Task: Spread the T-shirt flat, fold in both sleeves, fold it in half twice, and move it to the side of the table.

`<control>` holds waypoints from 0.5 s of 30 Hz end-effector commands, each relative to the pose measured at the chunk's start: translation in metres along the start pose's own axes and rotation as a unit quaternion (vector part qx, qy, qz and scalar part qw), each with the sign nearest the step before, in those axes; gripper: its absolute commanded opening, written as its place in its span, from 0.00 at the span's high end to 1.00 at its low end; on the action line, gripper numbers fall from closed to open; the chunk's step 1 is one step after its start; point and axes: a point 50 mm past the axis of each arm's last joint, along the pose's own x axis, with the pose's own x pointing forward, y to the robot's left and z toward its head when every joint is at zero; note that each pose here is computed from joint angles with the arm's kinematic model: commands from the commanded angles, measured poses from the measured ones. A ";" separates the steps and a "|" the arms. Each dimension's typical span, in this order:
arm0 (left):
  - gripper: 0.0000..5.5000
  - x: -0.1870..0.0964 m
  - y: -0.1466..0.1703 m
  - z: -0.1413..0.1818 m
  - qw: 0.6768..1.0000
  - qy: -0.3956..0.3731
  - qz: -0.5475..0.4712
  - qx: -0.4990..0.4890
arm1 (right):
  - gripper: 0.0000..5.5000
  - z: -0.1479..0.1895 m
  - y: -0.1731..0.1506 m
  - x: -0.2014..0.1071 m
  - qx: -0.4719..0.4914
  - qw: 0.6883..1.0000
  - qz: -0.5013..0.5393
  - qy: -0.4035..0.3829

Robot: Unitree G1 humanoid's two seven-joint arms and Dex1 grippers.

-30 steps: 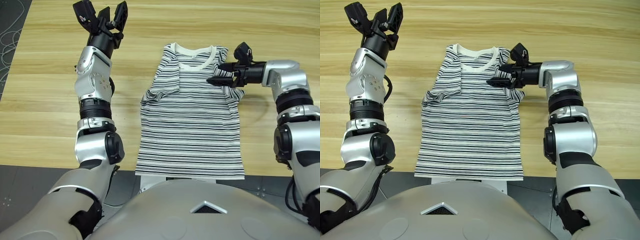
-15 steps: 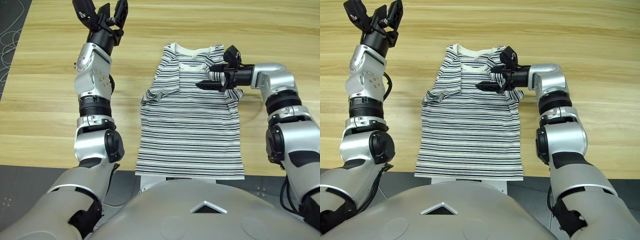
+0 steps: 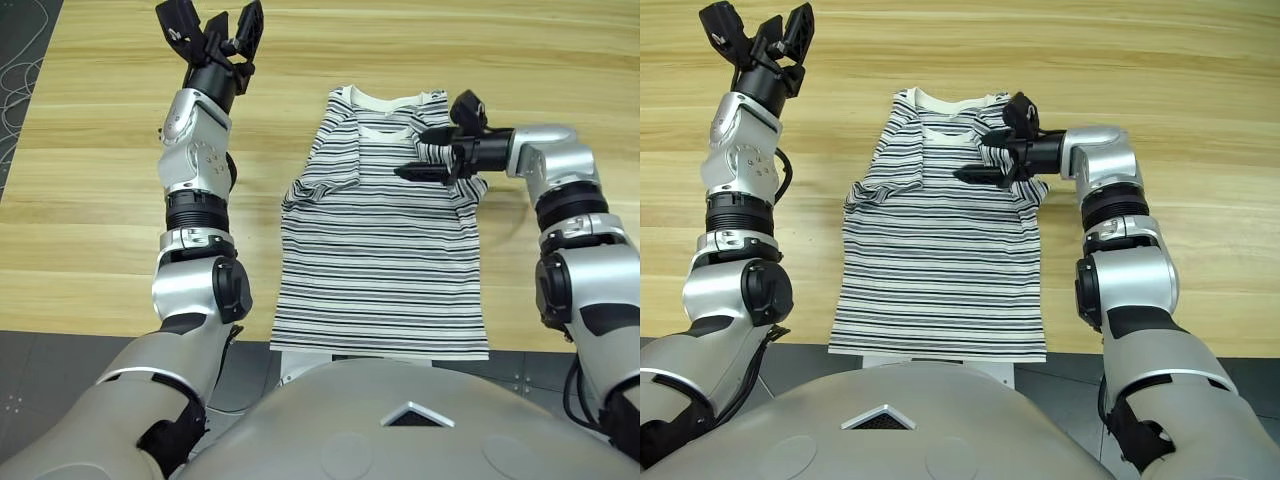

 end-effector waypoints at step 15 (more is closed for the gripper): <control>0.40 0.003 0.008 0.004 1.000 -0.007 0.006 0.008 | 0.01 -0.004 -0.047 -0.085 -0.111 0.940 -0.317 0.062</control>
